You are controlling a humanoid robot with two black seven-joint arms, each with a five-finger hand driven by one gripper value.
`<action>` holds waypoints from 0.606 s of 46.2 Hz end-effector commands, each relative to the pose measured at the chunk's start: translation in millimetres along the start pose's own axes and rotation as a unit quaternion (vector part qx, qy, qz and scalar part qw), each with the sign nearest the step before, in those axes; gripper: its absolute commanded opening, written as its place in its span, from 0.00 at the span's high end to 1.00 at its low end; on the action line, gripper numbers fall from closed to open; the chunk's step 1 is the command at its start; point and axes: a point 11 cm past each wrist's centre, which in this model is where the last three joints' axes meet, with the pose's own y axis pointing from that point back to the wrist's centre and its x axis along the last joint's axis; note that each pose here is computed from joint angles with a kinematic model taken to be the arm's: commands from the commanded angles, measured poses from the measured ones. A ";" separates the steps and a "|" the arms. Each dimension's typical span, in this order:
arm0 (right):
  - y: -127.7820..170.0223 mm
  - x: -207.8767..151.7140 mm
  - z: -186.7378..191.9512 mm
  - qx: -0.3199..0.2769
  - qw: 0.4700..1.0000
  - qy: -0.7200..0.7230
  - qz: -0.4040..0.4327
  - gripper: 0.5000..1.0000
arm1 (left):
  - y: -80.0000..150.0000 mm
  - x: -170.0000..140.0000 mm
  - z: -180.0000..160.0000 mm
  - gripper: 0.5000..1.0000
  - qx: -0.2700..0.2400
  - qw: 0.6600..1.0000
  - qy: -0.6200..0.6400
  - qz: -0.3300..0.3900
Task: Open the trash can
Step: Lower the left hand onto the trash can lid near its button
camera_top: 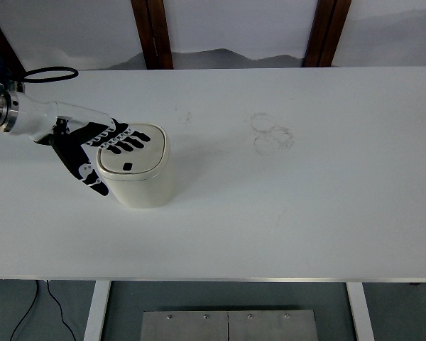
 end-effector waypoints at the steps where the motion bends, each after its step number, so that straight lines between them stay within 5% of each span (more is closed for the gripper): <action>1: 0.0 0.0 0.0 0.000 1.000 0.000 0.000 0.01 | -2.3 -1.4 -0.4 0.00 0.000 1.000 0.001 -0.003; 28: 0.0 0.0 0.0 0.000 1.000 0.001 0.000 0.01 | -12.4 -9.5 -9.2 0.00 0.007 1.000 0.007 -0.018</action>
